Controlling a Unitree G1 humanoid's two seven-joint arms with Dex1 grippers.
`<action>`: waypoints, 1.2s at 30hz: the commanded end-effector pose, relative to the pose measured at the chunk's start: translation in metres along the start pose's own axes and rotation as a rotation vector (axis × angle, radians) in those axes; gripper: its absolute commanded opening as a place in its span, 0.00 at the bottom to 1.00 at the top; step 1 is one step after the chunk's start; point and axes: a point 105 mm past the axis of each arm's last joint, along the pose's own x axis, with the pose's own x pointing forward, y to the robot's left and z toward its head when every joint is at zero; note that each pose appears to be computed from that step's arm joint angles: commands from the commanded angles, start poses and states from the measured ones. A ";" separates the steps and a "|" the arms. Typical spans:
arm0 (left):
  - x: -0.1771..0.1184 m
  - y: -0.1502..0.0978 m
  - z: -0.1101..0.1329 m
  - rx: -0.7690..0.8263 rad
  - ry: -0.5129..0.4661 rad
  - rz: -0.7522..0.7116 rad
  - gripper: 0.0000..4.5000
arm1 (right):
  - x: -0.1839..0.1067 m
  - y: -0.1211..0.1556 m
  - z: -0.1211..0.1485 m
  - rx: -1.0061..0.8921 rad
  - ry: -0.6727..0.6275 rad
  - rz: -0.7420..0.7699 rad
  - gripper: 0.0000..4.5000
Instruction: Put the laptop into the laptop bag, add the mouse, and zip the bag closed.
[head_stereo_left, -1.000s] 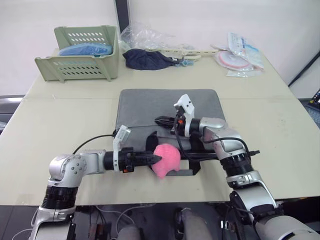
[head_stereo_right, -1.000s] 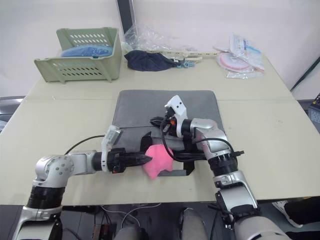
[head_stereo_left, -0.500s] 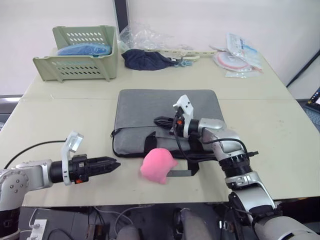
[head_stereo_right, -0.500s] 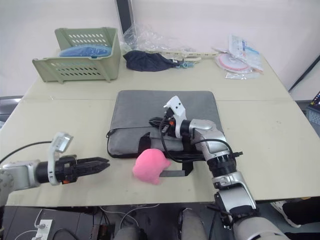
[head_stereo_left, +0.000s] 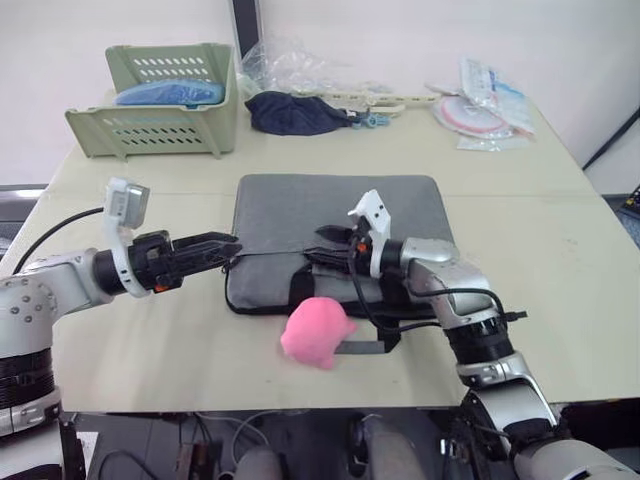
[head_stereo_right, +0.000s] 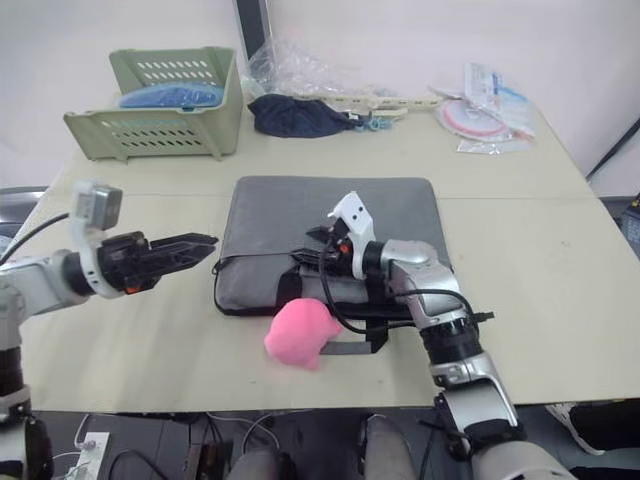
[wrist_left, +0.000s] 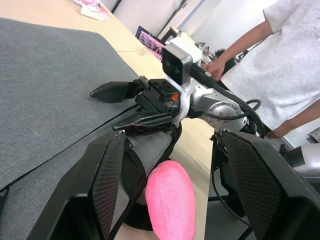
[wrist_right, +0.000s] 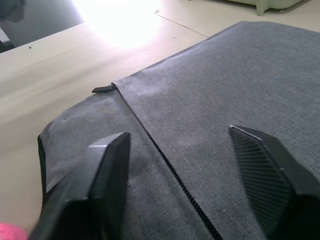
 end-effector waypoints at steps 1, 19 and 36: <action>0.007 0.010 0.013 0.064 -0.001 -0.008 0.75 | -0.022 0.000 0.012 0.026 0.007 -0.061 0.80; 0.084 0.058 0.041 0.254 -0.011 -0.124 0.75 | -0.129 0.022 0.069 -0.118 0.073 -0.259 0.80; 0.156 0.070 0.009 0.452 0.033 -0.199 0.60 | -0.137 0.037 0.058 -0.073 0.088 -0.345 0.82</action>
